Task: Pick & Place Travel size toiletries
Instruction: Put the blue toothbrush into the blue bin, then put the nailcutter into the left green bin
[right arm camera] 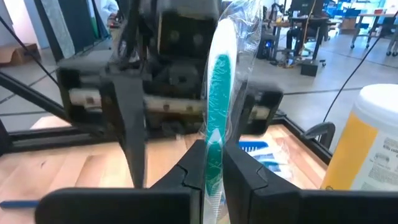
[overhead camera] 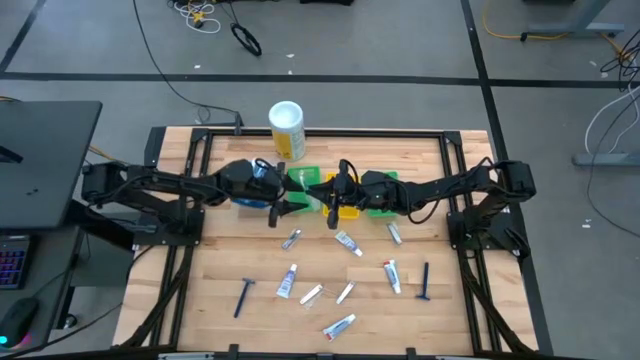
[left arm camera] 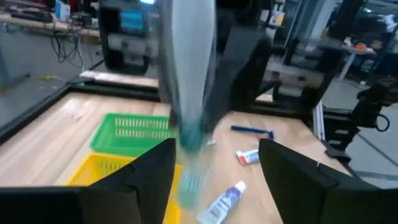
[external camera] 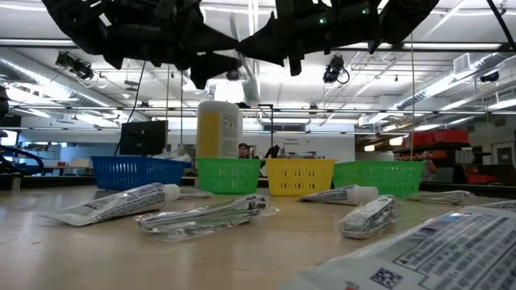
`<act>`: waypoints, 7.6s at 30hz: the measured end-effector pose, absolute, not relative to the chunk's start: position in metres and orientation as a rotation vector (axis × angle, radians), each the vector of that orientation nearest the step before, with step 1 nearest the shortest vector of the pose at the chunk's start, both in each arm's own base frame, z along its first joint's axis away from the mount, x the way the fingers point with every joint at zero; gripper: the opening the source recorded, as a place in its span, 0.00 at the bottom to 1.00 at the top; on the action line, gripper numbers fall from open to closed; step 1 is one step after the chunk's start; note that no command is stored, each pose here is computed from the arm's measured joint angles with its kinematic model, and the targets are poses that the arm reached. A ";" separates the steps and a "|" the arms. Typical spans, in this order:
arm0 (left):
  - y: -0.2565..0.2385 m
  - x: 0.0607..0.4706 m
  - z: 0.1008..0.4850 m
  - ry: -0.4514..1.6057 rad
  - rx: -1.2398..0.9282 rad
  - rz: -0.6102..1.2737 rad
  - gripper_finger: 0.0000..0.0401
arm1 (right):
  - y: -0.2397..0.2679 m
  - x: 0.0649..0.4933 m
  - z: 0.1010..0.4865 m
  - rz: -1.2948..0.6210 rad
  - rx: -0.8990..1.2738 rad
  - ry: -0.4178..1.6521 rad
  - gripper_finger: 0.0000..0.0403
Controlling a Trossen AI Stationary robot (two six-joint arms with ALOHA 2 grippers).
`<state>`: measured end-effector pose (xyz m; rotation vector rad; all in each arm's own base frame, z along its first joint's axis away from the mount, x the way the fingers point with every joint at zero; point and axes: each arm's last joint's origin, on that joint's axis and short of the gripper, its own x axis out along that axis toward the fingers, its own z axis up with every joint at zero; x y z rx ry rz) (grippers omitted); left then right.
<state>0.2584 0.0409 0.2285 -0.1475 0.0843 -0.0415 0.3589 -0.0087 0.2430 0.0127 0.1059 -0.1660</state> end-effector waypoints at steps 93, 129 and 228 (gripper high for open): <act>0.094 0.174 0.195 0.780 -0.576 0.644 0.30 | -0.039 0.340 0.222 -0.378 0.027 0.439 0.45; 0.109 0.195 0.171 0.870 -0.298 0.631 0.53 | -0.041 0.339 0.219 -0.364 0.020 0.472 0.45; -0.023 0.241 0.219 0.759 -0.242 0.277 0.35 | -0.041 0.339 0.219 -0.297 0.047 0.475 0.45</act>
